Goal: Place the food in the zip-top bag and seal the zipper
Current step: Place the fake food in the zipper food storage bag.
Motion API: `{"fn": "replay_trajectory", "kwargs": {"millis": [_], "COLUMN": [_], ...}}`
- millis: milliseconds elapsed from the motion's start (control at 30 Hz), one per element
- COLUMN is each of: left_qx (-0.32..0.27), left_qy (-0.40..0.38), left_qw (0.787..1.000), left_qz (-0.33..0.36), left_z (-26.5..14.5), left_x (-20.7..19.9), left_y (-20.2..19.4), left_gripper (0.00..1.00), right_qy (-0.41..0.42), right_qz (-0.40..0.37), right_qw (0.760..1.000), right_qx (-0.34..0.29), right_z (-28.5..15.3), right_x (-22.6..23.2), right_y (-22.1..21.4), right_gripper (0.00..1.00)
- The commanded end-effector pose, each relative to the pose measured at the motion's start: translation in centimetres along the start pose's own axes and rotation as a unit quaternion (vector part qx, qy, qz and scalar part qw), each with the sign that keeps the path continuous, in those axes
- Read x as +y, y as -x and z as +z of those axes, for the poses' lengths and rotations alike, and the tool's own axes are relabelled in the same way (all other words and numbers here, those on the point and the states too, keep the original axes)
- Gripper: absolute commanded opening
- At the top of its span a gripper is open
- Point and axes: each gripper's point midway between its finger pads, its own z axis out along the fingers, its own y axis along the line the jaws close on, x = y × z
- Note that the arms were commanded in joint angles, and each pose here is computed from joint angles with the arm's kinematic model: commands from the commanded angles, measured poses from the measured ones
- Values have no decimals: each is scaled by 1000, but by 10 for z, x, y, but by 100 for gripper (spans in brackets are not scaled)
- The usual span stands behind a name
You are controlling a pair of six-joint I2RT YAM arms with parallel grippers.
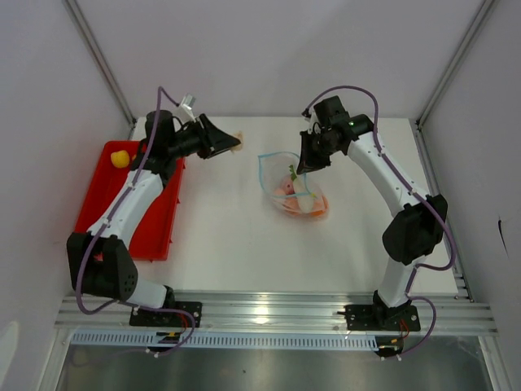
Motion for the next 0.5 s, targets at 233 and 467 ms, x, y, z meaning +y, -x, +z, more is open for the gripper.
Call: {"fn": "replay_trajectory", "kwargs": {"millis": [233, 467], "left_qx": [84, 143], "left_qy": [-172, -112], "left_qw": [978, 975], "left_qz": [88, 127], "left_z": [37, 56], "left_x": [-105, -91], "left_y": [-33, -82], "left_gripper": [1, 1], "right_qy": [-15, -22], "right_qz": [-3, 4], "right_qw": [1000, 999], "right_qx": [-13, -28], "right_z": [-12, -16], "right_x": [1, 1], "right_y": [9, 16], "right_gripper": [0, 0]}}
